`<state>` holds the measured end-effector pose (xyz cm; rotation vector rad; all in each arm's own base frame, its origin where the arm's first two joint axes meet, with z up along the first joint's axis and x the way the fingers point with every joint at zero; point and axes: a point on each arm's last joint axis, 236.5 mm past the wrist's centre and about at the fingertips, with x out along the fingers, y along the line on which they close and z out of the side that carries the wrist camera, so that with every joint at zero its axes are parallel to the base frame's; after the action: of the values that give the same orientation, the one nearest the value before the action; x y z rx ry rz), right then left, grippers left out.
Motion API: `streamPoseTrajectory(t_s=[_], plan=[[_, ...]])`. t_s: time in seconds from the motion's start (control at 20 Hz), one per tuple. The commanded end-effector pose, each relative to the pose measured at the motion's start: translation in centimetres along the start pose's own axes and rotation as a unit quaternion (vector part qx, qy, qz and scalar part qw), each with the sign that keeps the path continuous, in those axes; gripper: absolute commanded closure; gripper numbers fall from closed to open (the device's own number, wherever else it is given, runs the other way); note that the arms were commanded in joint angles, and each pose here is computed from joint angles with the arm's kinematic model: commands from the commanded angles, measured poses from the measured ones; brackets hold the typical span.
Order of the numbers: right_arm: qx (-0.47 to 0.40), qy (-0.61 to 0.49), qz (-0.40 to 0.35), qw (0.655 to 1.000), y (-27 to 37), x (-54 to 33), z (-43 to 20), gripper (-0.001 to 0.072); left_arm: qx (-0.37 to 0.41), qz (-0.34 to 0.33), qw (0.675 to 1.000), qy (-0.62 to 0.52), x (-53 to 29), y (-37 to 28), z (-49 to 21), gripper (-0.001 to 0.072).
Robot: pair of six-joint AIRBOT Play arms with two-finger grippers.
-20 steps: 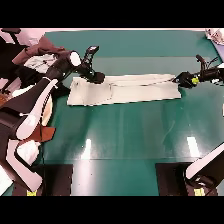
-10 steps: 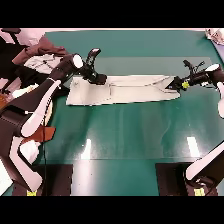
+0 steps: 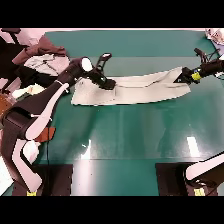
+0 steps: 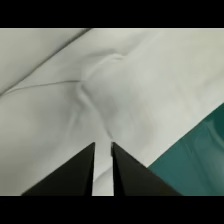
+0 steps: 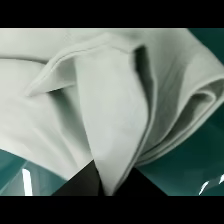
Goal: Fold the shirts.
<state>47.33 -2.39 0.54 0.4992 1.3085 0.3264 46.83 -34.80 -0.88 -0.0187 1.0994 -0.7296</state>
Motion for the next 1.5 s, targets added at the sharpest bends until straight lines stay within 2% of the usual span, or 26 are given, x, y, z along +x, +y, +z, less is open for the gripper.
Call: streamPoseTrajectory(t_s=[0.0, 0.35, 0.5, 0.7, 0.75, 0.85, 0.9, 1.1, 1.35, 1.45], plan=[[0.012, 0.015, 0.003, 1.0, 2.3, -0.9, -1.0, 0.0694, 0.034, -0.011, 0.998, -0.052, 1.0, -3.7, 2.0, 0.0566], [-0.033, 0.053, 0.014, 0.998, 9.2, 0.8, -3.2, 0.0694, 0.036, -0.001, 0.99, -0.138, 0.9, -3.7, 5.9, 0.0567], [-0.033, 0.076, 0.018, 0.996, 10.8, 1.5, -4.3, 0.0693, 0.027, -0.017, 0.995, -0.098, 3.5, -3.5, 3.6, 0.0567], [-0.029, 0.063, 0.017, 0.997, 12.5, 0.0, -4.5, 0.0693, 0.053, -0.029, 0.995, -0.078, 5.6, -4.9, 2.0, 0.0568], [-0.023, 0.046, 0.017, 0.999, 12.7, -1.0, -3.9, 0.0693, 0.059, -0.029, 0.995, -0.075, 6.0, -5.1, 1.8, 0.0598], [-0.014, 0.02, 0.016, 1.0, 13.3, -3.0, -2.8, 0.0693, 0.065, -0.026, 0.995, -0.068, 6.6, -5.2, 1.3, 0.0601], [-0.007, 0.012, 0.016, 1.0, 13.7, -4.2, -2.4, 0.0693, 0.068, -0.024, 0.995, -0.064, 6.9, -5.1, 1.0, 0.0685], [-0.003, -0.035, 0.021, 0.999, 16.4, -8.0, -0.6, 0.0693, 0.068, -0.022, 0.996, -0.049, 7.9, -4.8, 0.0, 0.0684], [0.002, -0.037, 0.147, 0.989, 23.3, -10.6, -0.9, 0.0693, 0.066, -0.021, 0.997, -0.031, 8.9, -4.4, -1.1, 0.0684], [0.012, -0.014, 0.164, 0.986, 24.3, -9.8, -1.8, 0.0693, 0.065, -0.021, 0.997, -0.03, 9.1, -4.2, -1.2, 0.0684]])
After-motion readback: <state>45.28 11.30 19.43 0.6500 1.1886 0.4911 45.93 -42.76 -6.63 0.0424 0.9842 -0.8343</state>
